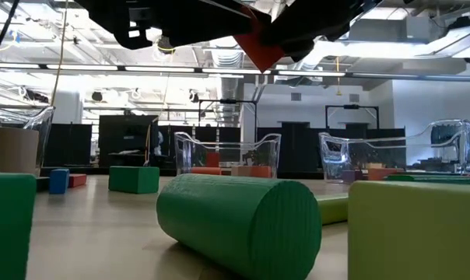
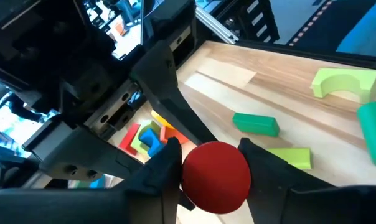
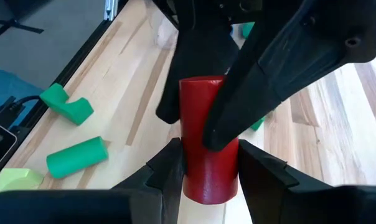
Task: Sort blocks by size
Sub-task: Put the red cylindrical block into the left transparent bin
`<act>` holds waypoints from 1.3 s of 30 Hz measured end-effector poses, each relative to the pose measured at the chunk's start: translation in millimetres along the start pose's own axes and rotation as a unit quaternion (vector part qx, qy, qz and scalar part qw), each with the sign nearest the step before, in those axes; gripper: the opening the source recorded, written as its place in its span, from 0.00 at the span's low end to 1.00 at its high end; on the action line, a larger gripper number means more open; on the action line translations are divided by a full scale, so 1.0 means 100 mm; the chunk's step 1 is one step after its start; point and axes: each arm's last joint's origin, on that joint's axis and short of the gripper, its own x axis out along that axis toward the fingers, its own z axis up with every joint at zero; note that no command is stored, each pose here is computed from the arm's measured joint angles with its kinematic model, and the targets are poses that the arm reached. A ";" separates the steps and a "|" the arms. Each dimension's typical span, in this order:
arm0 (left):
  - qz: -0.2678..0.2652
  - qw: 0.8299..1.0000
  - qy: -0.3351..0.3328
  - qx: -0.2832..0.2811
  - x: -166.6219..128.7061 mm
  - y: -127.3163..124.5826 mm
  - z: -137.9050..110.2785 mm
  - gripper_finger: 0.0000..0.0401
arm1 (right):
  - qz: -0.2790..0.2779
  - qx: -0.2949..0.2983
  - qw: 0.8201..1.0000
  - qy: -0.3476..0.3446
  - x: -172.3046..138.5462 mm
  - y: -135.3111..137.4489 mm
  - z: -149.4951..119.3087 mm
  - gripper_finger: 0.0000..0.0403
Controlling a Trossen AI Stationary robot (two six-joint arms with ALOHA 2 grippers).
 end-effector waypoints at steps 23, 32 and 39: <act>-0.032 0.997 0.069 -0.013 -0.28 -0.16 0.20 0.32 | -0.006 -0.013 0.999 0.032 -0.02 -0.02 -0.06 0.63; -0.047 0.980 0.149 -0.124 -1.07 -0.16 0.43 0.33 | -0.014 0.019 0.992 0.120 -0.16 -0.05 -0.18 0.63; -0.055 0.933 0.215 -0.282 -1.71 -0.24 0.45 0.33 | -0.010 0.020 0.989 0.146 -0.25 0.00 -0.21 0.63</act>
